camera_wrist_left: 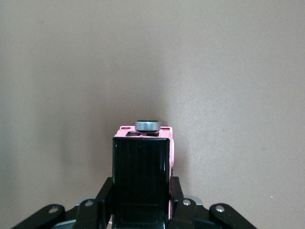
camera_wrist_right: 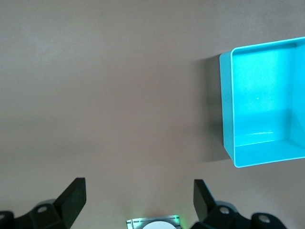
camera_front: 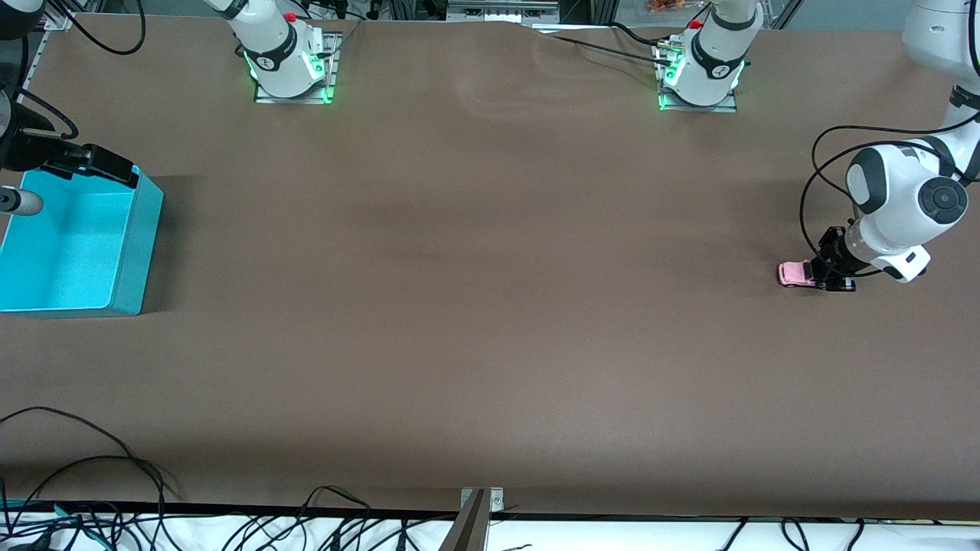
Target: Wind and store pink jeep toy
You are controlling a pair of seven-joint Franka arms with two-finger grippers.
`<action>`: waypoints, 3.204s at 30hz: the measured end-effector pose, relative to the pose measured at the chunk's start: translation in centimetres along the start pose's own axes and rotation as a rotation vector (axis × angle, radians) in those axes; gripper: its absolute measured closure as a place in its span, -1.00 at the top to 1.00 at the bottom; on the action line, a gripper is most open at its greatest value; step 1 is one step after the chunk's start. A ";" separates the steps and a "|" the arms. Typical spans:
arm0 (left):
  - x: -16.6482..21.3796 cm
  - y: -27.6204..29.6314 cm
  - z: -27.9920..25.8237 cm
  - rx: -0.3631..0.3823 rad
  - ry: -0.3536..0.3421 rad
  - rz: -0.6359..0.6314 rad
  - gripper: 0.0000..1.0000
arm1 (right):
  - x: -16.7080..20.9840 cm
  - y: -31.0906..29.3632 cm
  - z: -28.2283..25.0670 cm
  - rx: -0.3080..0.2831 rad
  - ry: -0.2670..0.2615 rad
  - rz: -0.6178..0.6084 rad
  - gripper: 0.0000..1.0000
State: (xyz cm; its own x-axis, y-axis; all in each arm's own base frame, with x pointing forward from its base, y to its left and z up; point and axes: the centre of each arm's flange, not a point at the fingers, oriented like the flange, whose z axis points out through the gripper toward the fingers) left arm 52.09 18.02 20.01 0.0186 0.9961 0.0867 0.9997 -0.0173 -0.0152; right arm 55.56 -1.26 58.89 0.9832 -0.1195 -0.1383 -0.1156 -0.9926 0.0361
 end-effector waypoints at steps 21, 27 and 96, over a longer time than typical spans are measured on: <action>2.3 -0.1 0.2 -0.005 0.003 -0.029 0.00 | 0.0 0.0 -0.2 -0.002 0.005 0.000 1.00; 3.2 -0.1 0.3 -0.005 0.009 -0.037 0.00 | 0.0 0.0 -0.3 -0.002 0.007 0.000 1.00; -6.5 6.3 -24.0 -0.018 -0.027 0.850 1.00 | 0.1 0.0 -0.2 -0.003 0.005 0.000 1.00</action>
State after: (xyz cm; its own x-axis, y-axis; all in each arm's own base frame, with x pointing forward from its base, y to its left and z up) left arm 58.64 9.34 43.29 0.7634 0.6453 0.0289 0.6459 -0.7619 -0.0487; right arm 55.73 -1.28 59.07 0.9838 -0.1198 -0.1331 -0.1156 -0.9925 0.0393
